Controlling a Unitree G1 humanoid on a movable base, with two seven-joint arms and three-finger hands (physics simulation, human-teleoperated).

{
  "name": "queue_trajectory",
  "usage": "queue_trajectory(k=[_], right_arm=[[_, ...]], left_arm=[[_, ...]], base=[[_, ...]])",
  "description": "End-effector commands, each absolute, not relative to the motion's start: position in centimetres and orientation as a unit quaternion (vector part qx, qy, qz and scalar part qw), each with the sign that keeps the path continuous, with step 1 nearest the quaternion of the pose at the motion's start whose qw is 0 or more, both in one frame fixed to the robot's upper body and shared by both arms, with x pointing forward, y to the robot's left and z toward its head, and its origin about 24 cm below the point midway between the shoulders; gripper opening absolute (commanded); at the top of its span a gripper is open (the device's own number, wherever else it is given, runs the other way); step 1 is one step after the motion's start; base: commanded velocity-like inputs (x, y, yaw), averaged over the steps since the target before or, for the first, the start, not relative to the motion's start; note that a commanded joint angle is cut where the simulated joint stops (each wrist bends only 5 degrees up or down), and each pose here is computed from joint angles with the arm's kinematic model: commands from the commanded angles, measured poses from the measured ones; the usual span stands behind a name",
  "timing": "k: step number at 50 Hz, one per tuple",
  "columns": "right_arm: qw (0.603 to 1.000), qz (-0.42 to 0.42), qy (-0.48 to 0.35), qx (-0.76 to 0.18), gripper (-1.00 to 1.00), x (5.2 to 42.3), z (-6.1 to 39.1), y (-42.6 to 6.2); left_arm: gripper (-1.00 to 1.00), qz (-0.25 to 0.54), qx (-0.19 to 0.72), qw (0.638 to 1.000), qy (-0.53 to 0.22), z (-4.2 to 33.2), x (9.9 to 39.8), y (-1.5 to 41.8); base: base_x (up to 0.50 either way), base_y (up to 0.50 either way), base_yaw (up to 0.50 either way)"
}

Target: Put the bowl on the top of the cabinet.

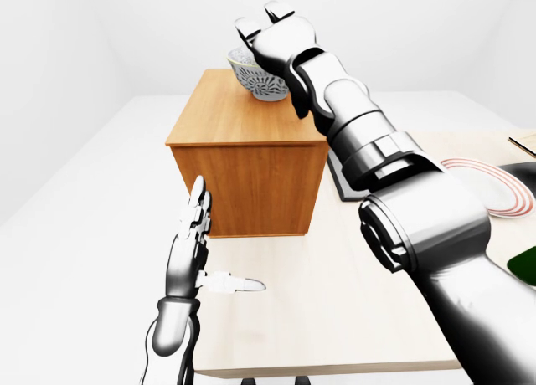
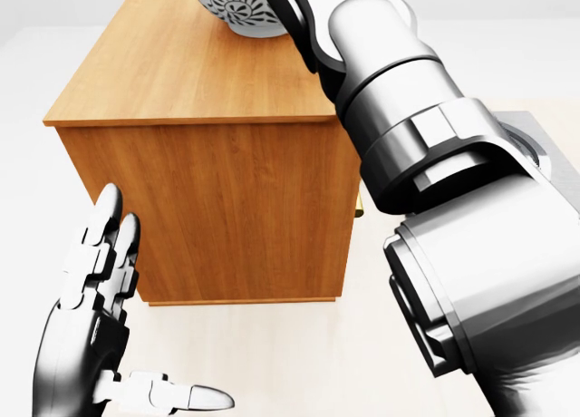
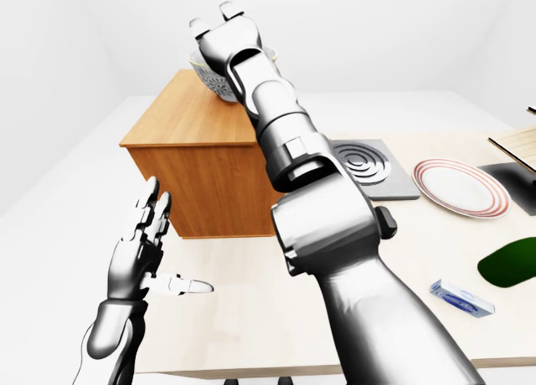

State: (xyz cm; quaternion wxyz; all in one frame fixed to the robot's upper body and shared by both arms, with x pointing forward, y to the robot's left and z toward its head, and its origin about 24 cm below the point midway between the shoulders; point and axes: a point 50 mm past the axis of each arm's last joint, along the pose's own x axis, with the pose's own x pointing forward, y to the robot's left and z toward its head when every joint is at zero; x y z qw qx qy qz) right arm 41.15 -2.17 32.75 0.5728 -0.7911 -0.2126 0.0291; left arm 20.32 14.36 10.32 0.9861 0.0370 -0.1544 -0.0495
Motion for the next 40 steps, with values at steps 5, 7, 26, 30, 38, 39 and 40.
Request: queue_trajectory(k=[5, 7, 26, 30, 38, 39, 40], right_arm=[[0.586, -0.004, -0.181, -0.790, 1.00, 40.7, 37.5, -5.0], [0.587, -0.016, -0.178, -0.790, 1.00, 40.5, 38.6, -5.7], [0.600, -0.155, -0.137, -0.773, 1.00, 36.2, 48.7, -14.5], [0.604, -0.174, -0.131, -0.766, 1.00, 35.5, 49.6, -15.9], [0.608, -0.202, -0.124, -0.758, 1.00, 34.2, 51.1, -17.7], [0.608, -0.208, -0.124, -0.756, 1.00, 33.9, 51.4, -18.1], [0.608, -0.211, -0.123, -0.756, 1.00, 33.8, 51.6, -18.2]], left_arm=[[1.00, -0.047, 0.037, 0.986, -0.158, 10.5, 20.2, 14.4], [1.00, -0.047, 0.037, 0.986, -0.157, 10.4, 20.2, 14.4], [1.00, -0.048, 0.038, 0.986, -0.155, 10.4, 20.2, 14.4], [1.00, -0.049, 0.038, 0.985, -0.161, 10.6, 20.0, 14.4], [1.00, -0.049, 0.039, 0.986, -0.157, 10.5, 20.1, 14.4], [1.00, -0.050, 0.039, 0.986, -0.157, 10.5, 20.1, 14.4], [1.00, -0.050, 0.039, 0.985, -0.158, 10.5, 20.1, 14.4]], base=[[0.00, 0.00, 0.00], [0.00, 0.00, 0.00], [0.00, 0.00, 0.00], [0.00, 0.00, 0.00], [0.00, 0.00, 0.00], [0.00, 0.00, 0.00], [0.00, 0.00, 0.00]])
